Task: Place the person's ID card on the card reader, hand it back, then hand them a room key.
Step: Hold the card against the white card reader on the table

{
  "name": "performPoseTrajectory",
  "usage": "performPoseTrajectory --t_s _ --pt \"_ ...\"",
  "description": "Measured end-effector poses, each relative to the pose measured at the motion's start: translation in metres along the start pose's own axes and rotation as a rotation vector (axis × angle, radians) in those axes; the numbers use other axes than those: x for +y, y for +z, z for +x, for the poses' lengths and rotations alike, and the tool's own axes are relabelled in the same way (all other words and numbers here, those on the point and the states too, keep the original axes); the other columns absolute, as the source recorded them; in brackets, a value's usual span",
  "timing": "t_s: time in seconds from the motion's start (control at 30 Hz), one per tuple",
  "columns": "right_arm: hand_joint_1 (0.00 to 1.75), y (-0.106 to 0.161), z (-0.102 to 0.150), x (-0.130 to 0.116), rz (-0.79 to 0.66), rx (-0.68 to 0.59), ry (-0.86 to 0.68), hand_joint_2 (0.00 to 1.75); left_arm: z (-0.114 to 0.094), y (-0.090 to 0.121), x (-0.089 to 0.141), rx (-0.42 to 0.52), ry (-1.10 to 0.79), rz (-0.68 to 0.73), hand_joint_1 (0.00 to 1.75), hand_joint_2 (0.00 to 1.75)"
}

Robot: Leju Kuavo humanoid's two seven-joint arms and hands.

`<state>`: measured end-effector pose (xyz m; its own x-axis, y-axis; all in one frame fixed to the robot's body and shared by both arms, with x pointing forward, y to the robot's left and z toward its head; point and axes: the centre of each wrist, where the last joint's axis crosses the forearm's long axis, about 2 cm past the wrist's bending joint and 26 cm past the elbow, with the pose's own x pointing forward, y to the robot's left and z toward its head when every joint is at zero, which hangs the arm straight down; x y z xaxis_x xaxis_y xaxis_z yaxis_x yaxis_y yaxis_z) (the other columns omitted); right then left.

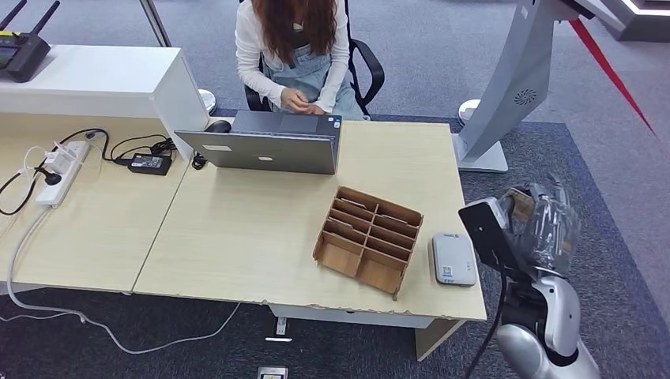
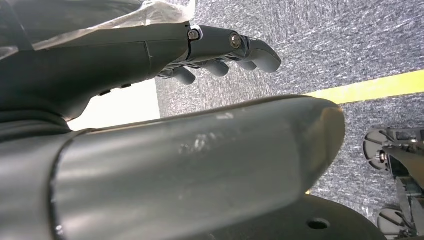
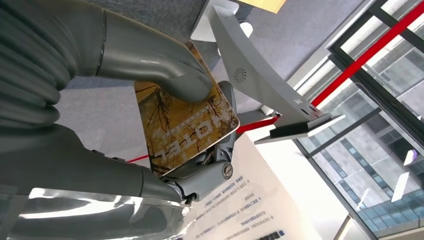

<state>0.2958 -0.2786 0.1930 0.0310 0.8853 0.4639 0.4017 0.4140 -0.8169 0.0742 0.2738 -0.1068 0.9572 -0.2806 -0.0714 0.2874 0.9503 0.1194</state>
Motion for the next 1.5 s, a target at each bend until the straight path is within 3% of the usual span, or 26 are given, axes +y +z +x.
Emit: performPoseTrajectory --t_s 0.43,0.9,1.5 --pt "1.75 0.045 -0.021 0.034 0.108 0.055 -0.114 1.75 0.002 0.001 -0.002 0.009 0.017 0.001 0.0 0.0" --pt "1.75 0.06 0.033 0.09 0.204 0.137 -0.319 1.75 0.004 0.001 -0.001 0.0 0.043 0.0 0.0 0.0" --pt "1.75 0.068 0.052 0.114 0.334 0.131 -0.319 1.75 0.004 0.001 0.0 -0.004 0.048 0.003 0.0 0.0"
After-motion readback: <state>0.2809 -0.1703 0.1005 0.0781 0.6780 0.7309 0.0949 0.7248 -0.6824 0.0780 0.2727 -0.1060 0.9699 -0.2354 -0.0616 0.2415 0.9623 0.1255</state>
